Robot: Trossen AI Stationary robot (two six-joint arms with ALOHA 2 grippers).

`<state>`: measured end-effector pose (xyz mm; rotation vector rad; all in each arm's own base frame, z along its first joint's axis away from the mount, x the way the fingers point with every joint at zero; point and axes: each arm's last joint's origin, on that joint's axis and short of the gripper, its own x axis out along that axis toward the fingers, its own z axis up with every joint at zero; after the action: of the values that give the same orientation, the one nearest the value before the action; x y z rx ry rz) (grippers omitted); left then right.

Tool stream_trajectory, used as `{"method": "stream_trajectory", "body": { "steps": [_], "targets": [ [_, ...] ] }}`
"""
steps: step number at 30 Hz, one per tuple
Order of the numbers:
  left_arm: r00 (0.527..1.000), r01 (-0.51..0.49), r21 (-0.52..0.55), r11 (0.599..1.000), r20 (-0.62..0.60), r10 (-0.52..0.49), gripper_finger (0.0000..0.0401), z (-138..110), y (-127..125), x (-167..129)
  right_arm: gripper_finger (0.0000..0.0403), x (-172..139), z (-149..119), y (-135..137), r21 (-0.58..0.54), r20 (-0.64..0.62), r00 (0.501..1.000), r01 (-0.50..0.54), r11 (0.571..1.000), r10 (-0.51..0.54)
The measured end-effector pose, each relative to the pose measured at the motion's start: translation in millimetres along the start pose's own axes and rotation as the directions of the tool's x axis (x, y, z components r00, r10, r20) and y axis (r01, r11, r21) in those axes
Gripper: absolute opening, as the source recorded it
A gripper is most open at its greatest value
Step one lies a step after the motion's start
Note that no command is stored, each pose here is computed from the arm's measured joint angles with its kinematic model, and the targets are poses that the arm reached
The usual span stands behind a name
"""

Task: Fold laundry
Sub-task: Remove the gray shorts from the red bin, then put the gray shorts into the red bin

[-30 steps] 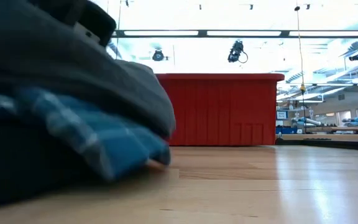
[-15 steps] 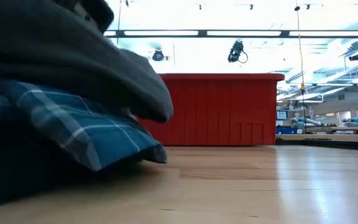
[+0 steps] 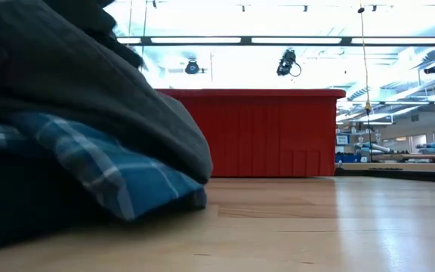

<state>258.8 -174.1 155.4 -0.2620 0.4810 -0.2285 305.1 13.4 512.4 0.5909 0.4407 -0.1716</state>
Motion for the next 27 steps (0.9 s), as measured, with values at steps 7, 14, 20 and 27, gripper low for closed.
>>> {"method": "stream_trajectory", "body": {
  "steps": [7,14,20,27],
  "targets": [
    [0.999,0.0,-0.131,0.991,0.032,0.005,0.0153,8,4,-3,0.0296,0,0,2,0.001,-0.033,0.997,-0.065,0.998,0.065],
    [0.985,-0.116,-0.253,0.96,0.097,0.144,0.0153,32,0,-42,0.0296,-2,-5,17,-0.061,-0.02,0.991,-0.134,0.989,0.133],
    [0.92,-0.266,-0.313,0.912,0.198,0.337,0.0152,53,-3,-72,0.0296,-4,-13,29,-0.131,-0.037,0.984,-0.18,0.975,0.176],
    [0.881,-0.306,-0.252,0.918,0.292,0.373,0.0152,90,-9,-88,0.0296,-4,-19,26,-0.182,-0.056,0.994,-0.1,0.978,0.092]
  ]
}}
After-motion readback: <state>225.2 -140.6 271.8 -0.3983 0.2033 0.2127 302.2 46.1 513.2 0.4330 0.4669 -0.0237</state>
